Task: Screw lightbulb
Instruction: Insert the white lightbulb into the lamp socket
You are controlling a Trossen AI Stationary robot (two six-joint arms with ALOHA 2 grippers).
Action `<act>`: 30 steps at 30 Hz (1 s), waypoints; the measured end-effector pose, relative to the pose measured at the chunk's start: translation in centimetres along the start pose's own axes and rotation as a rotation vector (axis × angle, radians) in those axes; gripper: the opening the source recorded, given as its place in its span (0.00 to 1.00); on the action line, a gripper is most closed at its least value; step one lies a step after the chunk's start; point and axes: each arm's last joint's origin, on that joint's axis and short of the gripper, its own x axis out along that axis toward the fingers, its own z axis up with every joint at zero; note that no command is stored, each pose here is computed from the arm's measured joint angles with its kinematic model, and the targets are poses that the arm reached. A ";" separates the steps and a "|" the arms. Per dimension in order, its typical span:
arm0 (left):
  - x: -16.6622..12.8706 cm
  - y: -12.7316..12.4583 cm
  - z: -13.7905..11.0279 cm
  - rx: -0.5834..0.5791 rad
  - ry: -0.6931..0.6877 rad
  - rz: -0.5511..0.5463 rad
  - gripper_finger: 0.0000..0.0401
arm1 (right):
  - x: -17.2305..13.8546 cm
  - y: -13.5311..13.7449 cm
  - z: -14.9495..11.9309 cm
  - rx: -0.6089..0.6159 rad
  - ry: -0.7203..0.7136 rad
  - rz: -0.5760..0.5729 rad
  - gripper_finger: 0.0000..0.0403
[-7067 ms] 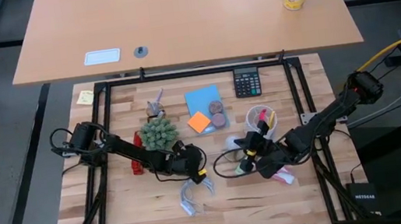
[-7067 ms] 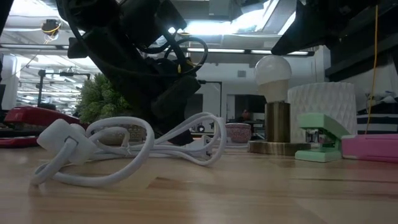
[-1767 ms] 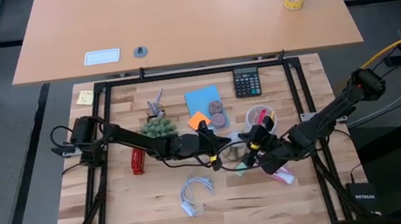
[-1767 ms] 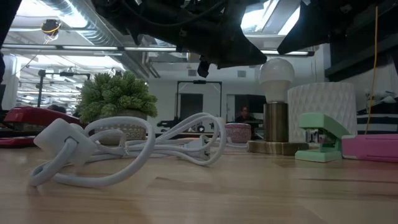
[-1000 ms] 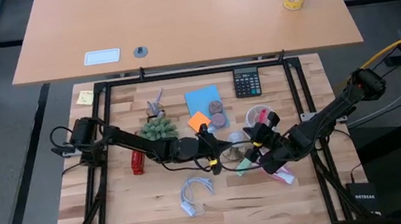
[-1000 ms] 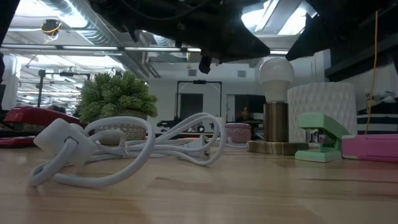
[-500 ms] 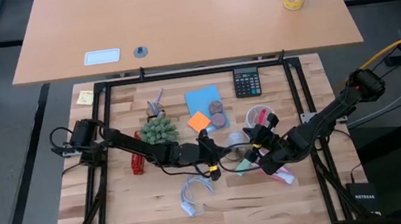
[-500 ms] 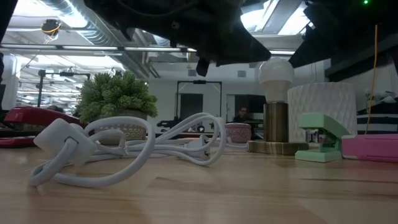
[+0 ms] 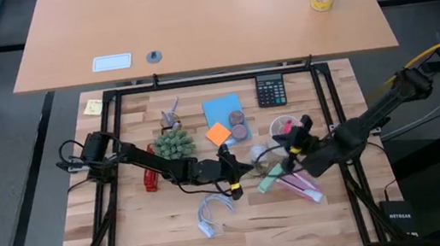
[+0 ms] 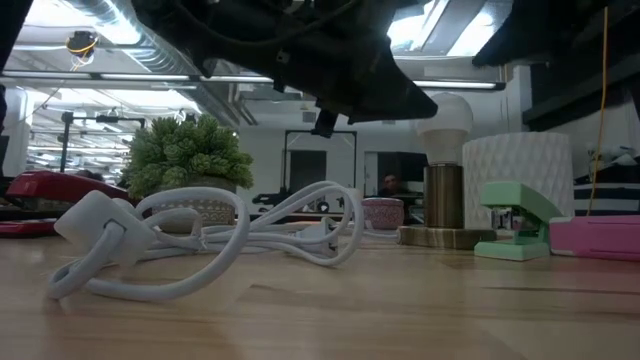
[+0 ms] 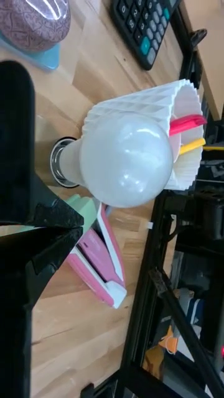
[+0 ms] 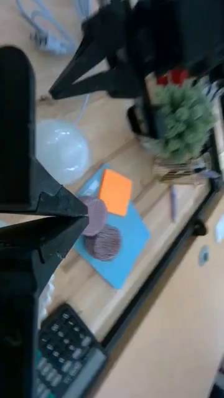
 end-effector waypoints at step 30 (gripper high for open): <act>0.2 0.5 0.5 0.036 -0.034 0.007 0.00 | 2.3 -1.1 -8.2 0.221 -0.265 0.124 0.04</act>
